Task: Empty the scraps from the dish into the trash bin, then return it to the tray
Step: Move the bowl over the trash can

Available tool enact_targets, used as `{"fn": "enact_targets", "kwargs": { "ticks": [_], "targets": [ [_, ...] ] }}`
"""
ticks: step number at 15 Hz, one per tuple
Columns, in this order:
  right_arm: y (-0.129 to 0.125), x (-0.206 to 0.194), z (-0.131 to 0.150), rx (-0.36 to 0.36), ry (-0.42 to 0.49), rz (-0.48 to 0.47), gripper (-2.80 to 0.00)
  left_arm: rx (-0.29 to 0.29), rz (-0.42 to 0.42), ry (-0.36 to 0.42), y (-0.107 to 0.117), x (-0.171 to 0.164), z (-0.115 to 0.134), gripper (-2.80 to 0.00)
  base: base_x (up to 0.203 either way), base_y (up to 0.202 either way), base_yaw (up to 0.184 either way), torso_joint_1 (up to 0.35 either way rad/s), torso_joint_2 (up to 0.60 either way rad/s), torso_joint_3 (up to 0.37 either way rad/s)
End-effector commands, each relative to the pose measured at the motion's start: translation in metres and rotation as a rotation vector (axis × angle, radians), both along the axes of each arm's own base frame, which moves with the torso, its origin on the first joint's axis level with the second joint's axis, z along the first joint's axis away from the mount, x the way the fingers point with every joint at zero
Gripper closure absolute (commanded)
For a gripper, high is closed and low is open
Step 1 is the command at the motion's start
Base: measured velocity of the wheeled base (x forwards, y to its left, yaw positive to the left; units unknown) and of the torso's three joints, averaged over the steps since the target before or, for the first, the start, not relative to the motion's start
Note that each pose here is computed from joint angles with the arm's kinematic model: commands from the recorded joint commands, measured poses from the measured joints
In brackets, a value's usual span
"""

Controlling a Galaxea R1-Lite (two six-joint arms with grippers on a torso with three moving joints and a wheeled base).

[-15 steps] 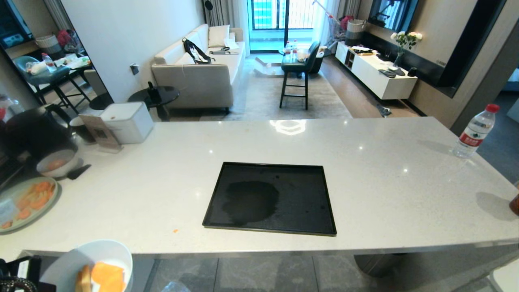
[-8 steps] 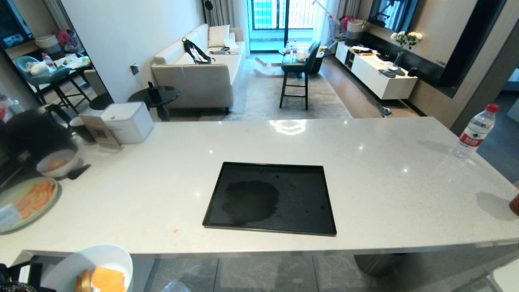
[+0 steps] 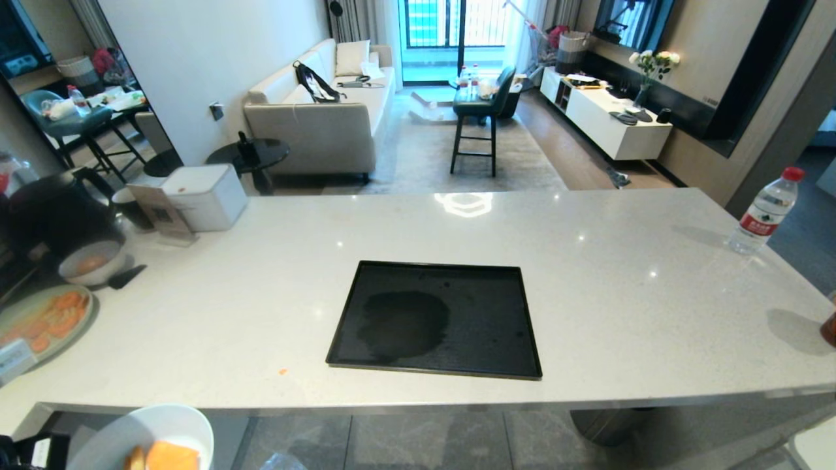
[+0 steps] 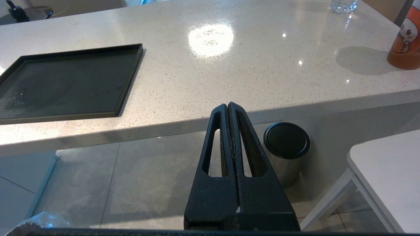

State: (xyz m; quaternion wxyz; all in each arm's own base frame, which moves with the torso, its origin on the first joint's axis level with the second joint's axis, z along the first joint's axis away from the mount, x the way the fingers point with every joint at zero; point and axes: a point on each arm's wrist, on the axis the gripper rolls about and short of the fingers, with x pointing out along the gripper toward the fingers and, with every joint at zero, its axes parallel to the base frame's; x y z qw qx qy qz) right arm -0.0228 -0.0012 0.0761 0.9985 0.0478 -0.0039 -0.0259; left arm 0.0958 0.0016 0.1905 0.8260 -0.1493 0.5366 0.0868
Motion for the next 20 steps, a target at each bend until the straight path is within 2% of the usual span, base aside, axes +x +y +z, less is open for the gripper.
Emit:
{"fn": "enact_targets", "kwargs": {
  "ticks": [1,20],
  "targets": [
    [0.0000,0.0000,0.0000,0.001,-0.001,0.000,0.00,-0.002,0.004,0.002,0.0000,-0.0029,-0.0011,0.00,0.000,0.000,0.000,0.000,0.00,0.000],
    [0.0000,-0.0001,0.0005,0.001,-0.004,0.000,0.00,0.000,0.002,0.037,-0.0001,-0.0097,-0.0109,0.00,0.000,0.000,0.000,0.000,0.00,0.000]
  ]
}}
